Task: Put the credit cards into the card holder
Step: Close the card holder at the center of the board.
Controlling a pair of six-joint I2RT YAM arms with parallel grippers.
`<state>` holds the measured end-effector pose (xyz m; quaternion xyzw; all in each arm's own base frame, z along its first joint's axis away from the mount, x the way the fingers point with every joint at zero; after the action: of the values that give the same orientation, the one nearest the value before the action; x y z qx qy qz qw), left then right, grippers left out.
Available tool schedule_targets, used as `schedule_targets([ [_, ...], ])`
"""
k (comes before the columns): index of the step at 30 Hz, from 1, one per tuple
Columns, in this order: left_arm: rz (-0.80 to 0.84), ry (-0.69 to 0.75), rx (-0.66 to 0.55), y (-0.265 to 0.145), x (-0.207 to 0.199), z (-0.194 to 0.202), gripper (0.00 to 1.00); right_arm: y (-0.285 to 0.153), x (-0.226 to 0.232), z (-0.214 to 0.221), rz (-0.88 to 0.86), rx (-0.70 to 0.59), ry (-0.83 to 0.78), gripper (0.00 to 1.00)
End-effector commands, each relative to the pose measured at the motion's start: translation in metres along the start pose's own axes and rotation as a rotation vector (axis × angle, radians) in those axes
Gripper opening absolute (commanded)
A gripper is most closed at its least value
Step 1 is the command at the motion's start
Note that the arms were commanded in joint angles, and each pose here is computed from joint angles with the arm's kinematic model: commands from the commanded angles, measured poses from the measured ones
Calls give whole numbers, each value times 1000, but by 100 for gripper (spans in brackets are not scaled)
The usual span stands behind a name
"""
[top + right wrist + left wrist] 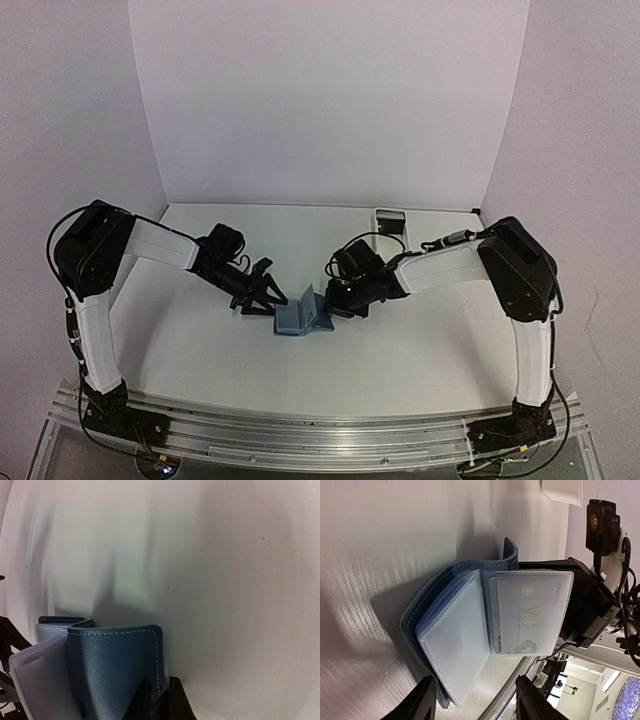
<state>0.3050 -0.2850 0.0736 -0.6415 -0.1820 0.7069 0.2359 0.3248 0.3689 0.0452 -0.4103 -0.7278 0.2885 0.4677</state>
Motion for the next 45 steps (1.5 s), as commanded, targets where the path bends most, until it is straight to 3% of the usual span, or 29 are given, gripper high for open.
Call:
schedule_targets([
  [1,22,94,-10,5,-21,-11,52,-37,26,-17,-57,-84,-25,8],
  [5,-50,91,-24,10,4,-6,43,-63,42,-26,-80,-148,-25,4],
  [10,-85,118,-25,17,11,-6,42,-69,72,-20,-140,-145,-39,1],
  [15,-111,123,-31,18,20,-4,40,-55,100,-8,-191,-102,-56,9],
  [19,-149,109,-50,15,26,-7,37,-28,98,4,-182,-45,-64,15],
  [25,-183,114,-57,2,31,-9,39,-8,118,-6,-244,-36,-95,31],
  [29,-200,106,-57,-6,38,-7,44,-9,129,-12,-294,-53,-104,40],
  [39,-234,98,-56,-28,49,-9,71,-62,176,-25,-428,-134,-249,66],
  [42,-252,83,-75,-38,56,-11,77,-80,188,-28,-459,-167,-307,82],
  [45,-254,67,-100,-50,60,-17,79,-96,199,-31,-489,-196,-359,83],
])
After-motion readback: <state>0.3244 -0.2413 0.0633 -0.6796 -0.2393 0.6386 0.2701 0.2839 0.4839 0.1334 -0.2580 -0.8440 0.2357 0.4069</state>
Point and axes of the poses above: each gripper's point midway between its finger pads, its own y axis out along the fingers, its own x axis along the line the jaws close on, z = x × y, the point moved 4 cm from there along -y, back along the fingers, and after that the axes turned 9 degrees about -y, right-handed, at the moved point
